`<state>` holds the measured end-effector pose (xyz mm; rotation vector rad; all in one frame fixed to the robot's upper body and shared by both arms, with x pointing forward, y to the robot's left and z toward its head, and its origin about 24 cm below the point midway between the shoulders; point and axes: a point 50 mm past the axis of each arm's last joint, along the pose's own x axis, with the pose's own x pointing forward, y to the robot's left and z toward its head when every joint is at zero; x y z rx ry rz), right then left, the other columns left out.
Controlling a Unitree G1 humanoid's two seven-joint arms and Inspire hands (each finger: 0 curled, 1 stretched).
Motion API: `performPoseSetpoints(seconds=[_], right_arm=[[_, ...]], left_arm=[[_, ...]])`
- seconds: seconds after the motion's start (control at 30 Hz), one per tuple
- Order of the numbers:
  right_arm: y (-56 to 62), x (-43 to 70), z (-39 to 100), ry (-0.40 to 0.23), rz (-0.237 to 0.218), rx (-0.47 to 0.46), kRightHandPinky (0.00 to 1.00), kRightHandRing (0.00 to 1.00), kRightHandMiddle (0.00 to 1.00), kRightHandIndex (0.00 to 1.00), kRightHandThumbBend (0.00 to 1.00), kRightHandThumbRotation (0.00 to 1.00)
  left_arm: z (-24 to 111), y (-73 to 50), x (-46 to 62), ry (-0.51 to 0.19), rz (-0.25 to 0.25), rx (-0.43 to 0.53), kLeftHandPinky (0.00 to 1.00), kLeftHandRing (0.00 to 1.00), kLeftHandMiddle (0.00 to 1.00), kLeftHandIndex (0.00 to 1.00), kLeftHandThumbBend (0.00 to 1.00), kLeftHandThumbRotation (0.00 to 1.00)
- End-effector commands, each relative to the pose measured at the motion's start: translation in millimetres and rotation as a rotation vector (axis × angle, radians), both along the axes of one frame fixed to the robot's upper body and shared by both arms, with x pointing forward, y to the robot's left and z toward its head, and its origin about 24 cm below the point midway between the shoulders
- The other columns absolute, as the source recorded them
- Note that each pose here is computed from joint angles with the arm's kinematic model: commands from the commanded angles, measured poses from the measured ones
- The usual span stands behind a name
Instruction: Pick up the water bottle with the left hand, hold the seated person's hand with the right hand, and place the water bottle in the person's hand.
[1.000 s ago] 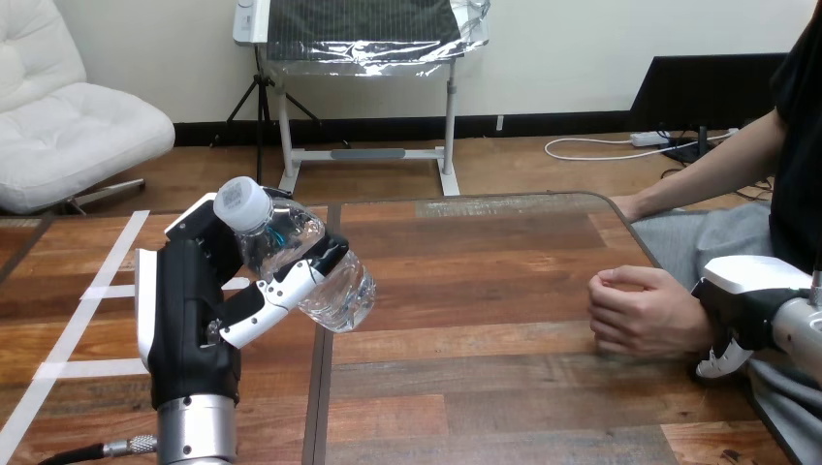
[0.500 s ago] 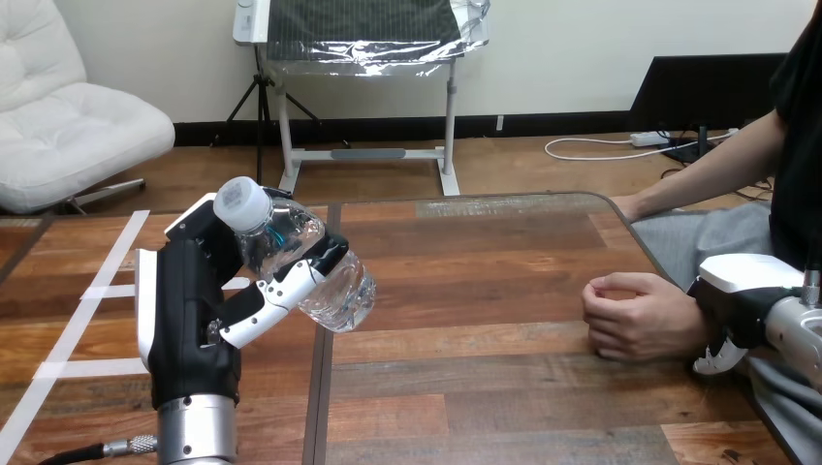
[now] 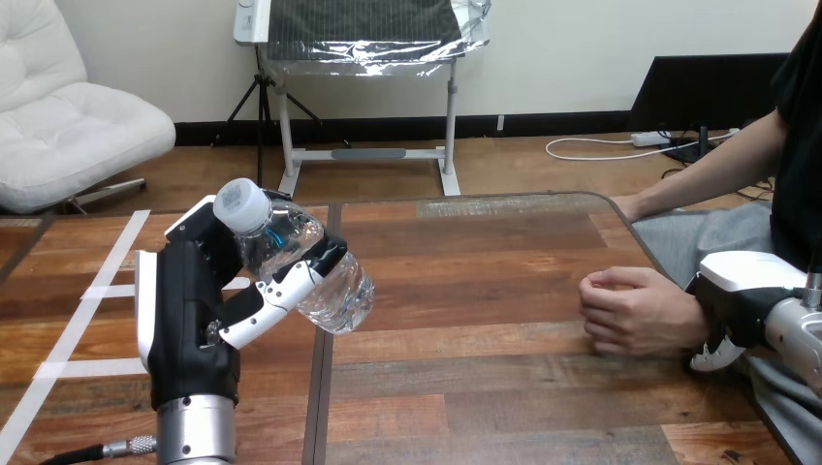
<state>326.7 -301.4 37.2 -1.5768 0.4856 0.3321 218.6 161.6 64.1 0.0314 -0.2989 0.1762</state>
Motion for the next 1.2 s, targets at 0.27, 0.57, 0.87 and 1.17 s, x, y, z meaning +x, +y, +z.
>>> performPoseSetpoints(seconds=[0.27,0.57,0.87,1.17], right_arm=[[1.5,10.3,17.5,-0.115,-0.006,0.014,0.16,0.3,0.43,0.47,0.66,0.0],[1.0,12.5,27.8,-0.175,-0.007,0.053,0.15,0.27,0.41,0.47,0.68,0.0],[2.4,15.2,38.1,-0.214,0.007,0.07,0.17,0.29,0.41,0.47,0.69,0.0],[6.3,18.1,49.0,-0.232,0.014,0.055,0.21,0.32,0.44,0.48,0.7,0.0]], left_arm=[[25.3,-1.7,10.5,-0.117,-0.022,-0.006,0.48,0.45,0.45,0.5,0.65,0.0],[27.4,-3.9,12.8,-0.124,-0.034,0.0,0.49,0.45,0.45,0.5,0.65,0.0],[29.2,-7.0,16.0,-0.119,-0.043,-0.005,0.49,0.45,0.45,0.5,0.65,0.0],[31.9,-12.9,20.2,-0.122,-0.061,-0.012,0.48,0.45,0.45,0.5,0.65,0.0]])
